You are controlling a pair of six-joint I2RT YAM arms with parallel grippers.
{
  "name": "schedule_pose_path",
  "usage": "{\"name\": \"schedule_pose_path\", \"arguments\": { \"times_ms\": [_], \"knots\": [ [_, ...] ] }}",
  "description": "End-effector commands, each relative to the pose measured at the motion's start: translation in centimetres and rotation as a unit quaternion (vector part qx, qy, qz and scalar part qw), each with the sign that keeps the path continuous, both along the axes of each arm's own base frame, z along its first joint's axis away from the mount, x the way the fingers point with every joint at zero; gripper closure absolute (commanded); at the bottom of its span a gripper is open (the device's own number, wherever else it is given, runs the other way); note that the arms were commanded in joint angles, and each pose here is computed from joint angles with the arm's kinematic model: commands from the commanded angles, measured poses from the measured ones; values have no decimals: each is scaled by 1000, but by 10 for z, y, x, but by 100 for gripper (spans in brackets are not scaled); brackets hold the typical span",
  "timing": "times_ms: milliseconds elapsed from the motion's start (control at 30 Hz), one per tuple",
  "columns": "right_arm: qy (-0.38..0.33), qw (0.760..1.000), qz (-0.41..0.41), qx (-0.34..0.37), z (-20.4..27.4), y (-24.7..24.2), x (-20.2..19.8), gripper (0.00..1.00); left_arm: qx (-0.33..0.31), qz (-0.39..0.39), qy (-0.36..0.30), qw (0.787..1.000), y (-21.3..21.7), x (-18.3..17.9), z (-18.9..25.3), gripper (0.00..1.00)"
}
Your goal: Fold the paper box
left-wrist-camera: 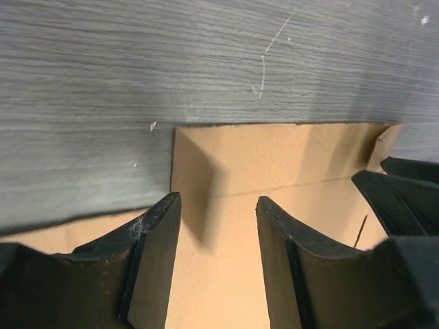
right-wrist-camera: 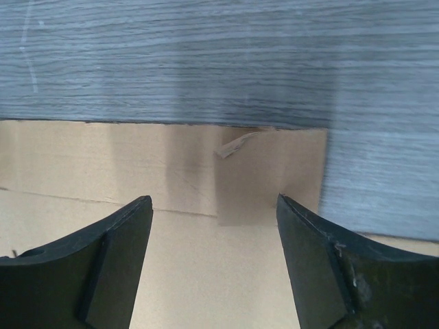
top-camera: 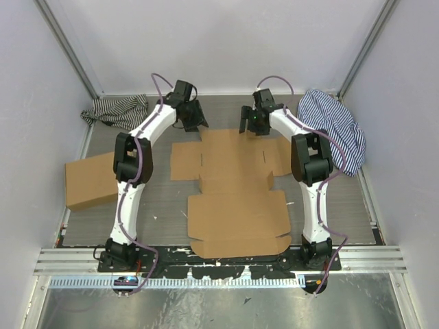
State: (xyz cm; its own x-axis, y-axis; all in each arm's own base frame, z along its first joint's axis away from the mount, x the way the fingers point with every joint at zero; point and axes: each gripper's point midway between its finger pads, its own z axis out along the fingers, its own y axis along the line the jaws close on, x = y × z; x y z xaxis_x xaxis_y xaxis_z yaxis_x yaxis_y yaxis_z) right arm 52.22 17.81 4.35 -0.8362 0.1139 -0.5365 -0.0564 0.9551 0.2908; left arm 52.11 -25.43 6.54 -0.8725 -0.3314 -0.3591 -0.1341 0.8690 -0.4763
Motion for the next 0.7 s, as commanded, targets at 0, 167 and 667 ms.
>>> {"name": "schedule_pose_path", "arguments": {
  "times_ms": [0,167,667],
  "knots": [
    [-47,995,-44,-76,58,-32,12,22,28,12,-64,998,26,-3,69,44],
    [-51,989,-57,-128,64,-50,17,22,51,23,-77,996,46,-18,93,43],
    [-44,989,-29,-141,42,-45,40,45,63,11,-74,995,68,-74,108,43]
  ]
}}
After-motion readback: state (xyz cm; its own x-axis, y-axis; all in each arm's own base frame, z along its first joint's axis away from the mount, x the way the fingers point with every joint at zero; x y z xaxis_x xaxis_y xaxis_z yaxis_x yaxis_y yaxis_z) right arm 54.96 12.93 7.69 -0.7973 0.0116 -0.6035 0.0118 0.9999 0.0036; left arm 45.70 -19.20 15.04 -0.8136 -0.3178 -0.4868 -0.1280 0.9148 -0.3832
